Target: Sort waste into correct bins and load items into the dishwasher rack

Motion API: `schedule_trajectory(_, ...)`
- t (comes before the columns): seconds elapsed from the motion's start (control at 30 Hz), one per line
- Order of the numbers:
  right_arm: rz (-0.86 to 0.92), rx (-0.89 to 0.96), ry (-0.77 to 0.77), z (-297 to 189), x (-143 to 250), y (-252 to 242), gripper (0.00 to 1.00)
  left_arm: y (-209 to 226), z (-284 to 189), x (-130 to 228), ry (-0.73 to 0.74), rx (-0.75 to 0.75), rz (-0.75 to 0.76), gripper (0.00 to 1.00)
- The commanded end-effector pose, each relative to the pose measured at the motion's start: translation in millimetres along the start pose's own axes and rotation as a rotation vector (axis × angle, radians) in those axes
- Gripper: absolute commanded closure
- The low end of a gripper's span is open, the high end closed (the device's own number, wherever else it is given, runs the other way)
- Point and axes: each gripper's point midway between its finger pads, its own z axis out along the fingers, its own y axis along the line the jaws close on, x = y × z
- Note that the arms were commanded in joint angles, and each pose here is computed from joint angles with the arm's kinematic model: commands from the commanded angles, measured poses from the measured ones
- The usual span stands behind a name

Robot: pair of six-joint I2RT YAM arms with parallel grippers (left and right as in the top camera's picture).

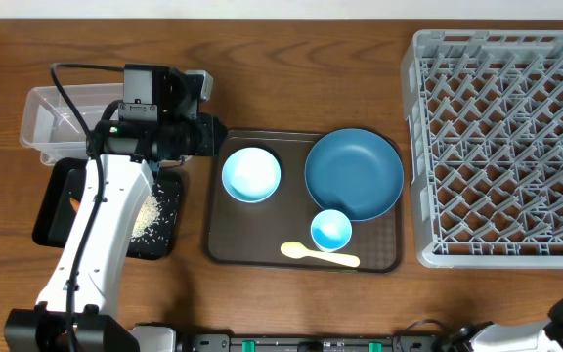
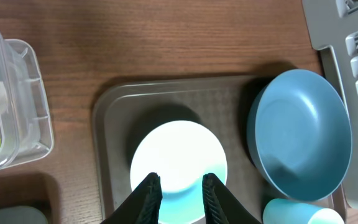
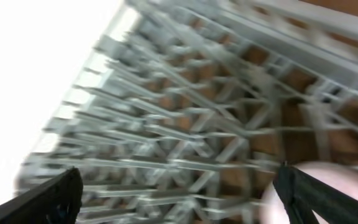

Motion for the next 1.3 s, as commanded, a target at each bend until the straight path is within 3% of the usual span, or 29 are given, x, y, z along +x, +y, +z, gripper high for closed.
schedule_trajectory(0.0,-0.004,-0.166,-0.001,-21.2,-6.9,50.7,0.01,0.3,-4.2,-2.3,-0.011,-0.006,0.011,0.74)
schedule_trajectory(0.2,-0.147,-0.214,0.097,-25.0,28.4,93.4,0.01,0.0,-3.9,-0.5,-0.003,-0.006,0.004,0.6)
schedule_trajectory(0.37,-0.274,-0.145,0.242,-9.8,83.5,119.2,0.01,-11.6,-0.4,9.3,0.036,0.013,0.016,0.6)
schedule_trajectory(0.57,-0.496,0.06,0.401,6.9,156.0,134.9,0.01,-48.4,14.7,34.9,0.135,0.065,0.094,0.58)
schedule_trajectory(0.8,-0.69,-0.105,0.504,6.9,224.5,200.7,0.01,-95.5,38.5,82.8,0.298,0.127,0.204,0.58)
schedule_trajectory(1.07,-0.739,-0.147,0.539,2.7,245.9,215.8,0.01,-111.3,54.0,146.2,0.551,0.121,0.245,0.56)
schedule_trajectory(1.27,-0.738,-0.145,0.54,2.5,246.0,215.2,0.01,-124.4,70.3,173.6,0.645,0.122,0.283,0.56)
